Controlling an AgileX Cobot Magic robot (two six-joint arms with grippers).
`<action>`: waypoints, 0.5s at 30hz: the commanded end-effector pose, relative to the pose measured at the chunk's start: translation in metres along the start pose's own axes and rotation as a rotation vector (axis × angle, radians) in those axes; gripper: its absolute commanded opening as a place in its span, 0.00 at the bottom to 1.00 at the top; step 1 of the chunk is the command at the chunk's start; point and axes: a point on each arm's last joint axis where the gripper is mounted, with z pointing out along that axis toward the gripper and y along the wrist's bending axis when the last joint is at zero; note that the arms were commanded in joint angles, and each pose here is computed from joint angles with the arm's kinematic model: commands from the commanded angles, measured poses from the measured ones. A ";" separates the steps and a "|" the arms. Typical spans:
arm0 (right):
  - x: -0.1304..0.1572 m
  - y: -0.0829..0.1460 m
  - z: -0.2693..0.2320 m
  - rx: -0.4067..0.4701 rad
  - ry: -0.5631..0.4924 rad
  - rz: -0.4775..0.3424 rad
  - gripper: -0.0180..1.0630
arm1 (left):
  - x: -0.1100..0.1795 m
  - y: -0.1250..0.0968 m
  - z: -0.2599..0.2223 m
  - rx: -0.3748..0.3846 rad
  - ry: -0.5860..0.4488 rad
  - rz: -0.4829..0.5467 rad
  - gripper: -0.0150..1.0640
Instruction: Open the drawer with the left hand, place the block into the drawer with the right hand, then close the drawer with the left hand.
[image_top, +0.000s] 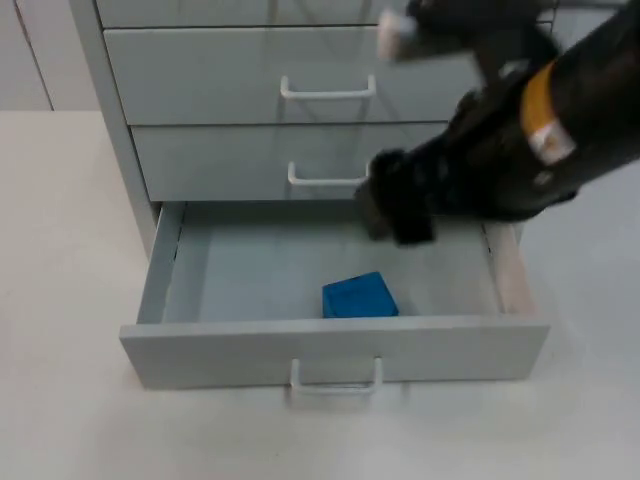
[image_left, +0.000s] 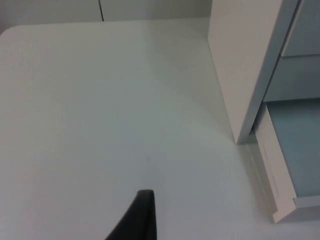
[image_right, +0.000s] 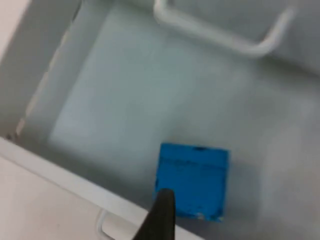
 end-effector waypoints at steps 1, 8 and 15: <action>-0.006 -0.002 -0.022 0.001 -0.011 0.002 0.74 | 0.000 -0.001 0.000 0.003 -0.010 -0.017 0.99; -0.004 -0.010 -0.093 -0.076 -0.001 -0.058 0.74 | 0.000 -0.001 -0.001 0.008 -0.012 -0.023 0.99; 0.019 -0.021 -0.112 -0.076 -0.009 -0.085 0.74 | 0.000 -0.002 -0.001 0.017 -0.016 -0.037 0.99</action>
